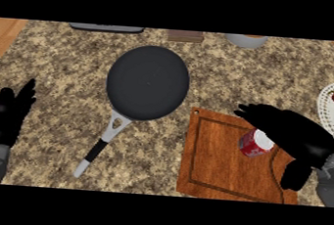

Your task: Pick the can from the cutting board and place it in the pan

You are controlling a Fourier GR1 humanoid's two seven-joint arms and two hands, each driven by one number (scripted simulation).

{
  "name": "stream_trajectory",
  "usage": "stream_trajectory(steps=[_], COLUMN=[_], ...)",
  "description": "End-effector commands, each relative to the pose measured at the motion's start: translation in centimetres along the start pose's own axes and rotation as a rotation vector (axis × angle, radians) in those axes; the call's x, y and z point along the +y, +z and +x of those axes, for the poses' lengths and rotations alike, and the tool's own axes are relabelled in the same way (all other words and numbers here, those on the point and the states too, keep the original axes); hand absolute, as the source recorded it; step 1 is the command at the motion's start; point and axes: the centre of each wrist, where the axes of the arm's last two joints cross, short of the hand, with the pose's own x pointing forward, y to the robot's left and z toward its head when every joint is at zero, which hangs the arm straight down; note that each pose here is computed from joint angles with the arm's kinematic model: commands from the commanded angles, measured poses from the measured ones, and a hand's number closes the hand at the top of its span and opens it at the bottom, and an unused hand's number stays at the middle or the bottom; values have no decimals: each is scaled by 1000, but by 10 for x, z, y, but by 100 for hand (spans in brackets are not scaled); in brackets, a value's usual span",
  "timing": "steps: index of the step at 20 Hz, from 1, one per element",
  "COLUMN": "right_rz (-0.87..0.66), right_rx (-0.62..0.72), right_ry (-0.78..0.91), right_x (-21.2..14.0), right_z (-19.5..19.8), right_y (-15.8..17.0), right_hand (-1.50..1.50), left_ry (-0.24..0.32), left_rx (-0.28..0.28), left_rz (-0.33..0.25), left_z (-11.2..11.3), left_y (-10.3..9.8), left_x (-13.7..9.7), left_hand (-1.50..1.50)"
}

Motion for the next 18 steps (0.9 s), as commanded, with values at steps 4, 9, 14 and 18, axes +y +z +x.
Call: stream_trajectory(steps=[4, 9, 14, 18], right_rz=[-14, -1, 27, 24], right_rx=[-5, 1, 20, 37], right_ry=[-11, 0, -11, -1], right_x=[18, 8, 17, 19], right_z=[5, -4, -18, -14], right_y=[-1, -21, -27, -34], right_hand=[-150, -150, -150, -150], left_ry=[-7, 20, -3, -23], left_rx=[3, 4, 2, -21], left_rz=[31, 2, 3, 1], left_z=[2, -13, -2, 6], left_y=[-1, 1, -7, 3], left_x=[3, 9, 0, 2], left_hand=[0, 0, 0, 0])
